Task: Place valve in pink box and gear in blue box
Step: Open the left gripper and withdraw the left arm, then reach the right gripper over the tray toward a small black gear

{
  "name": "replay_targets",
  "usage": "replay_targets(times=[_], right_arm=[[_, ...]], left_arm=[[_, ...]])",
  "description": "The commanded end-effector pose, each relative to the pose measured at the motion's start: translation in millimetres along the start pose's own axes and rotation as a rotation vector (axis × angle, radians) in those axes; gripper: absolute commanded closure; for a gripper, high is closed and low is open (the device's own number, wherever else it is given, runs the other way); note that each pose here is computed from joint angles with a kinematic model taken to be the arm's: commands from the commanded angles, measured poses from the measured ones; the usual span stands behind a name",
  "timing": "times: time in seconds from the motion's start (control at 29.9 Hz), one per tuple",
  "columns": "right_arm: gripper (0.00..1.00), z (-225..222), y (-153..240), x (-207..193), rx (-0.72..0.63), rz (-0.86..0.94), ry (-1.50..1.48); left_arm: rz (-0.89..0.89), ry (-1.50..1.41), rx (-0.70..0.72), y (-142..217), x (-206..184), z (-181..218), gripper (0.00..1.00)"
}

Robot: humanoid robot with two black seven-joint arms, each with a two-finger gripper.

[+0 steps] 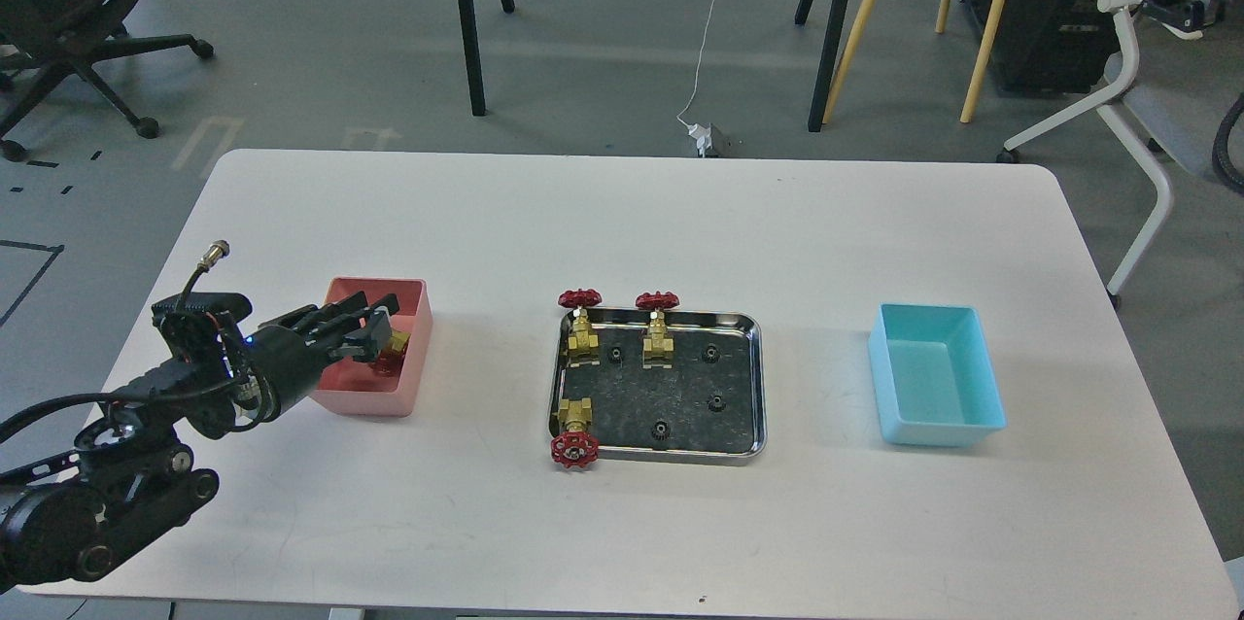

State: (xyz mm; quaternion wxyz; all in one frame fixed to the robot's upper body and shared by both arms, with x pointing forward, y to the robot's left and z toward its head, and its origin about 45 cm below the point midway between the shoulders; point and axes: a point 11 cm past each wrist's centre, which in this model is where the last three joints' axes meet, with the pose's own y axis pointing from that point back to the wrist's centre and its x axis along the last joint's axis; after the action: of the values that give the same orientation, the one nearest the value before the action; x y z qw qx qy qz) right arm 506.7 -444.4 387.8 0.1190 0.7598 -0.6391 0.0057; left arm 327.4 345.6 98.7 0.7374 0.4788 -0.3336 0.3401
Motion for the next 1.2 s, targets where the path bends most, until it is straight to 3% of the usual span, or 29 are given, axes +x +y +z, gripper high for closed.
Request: replay_targets(times=[0.0,0.2,0.4,0.7,0.94,1.17], right_arm=[[0.01,0,0,0,-0.009,-0.001,0.021],[0.01,12,-3,-8,-0.068,-0.024,0.102],[0.01,25,-15,-37,-0.108,-0.102,0.159],[0.01,43,-24,-150,-0.157,-0.446,0.409],[0.01,71,-21,-237,-0.184,-0.684,0.733],[0.01,104,8,-299,-0.172,-0.921,1.111]], left_arm=[[0.043,0.097,0.004,-5,16,2,0.12],[0.186,0.305,-0.019,-11,72,6,0.01],[0.326,0.548,-0.131,-8,178,20,0.00],[0.395,0.781,-0.332,20,317,44,0.00],[0.476,0.784,-0.391,38,374,52,0.00],[0.564,0.835,-0.436,52,417,58,0.00]])
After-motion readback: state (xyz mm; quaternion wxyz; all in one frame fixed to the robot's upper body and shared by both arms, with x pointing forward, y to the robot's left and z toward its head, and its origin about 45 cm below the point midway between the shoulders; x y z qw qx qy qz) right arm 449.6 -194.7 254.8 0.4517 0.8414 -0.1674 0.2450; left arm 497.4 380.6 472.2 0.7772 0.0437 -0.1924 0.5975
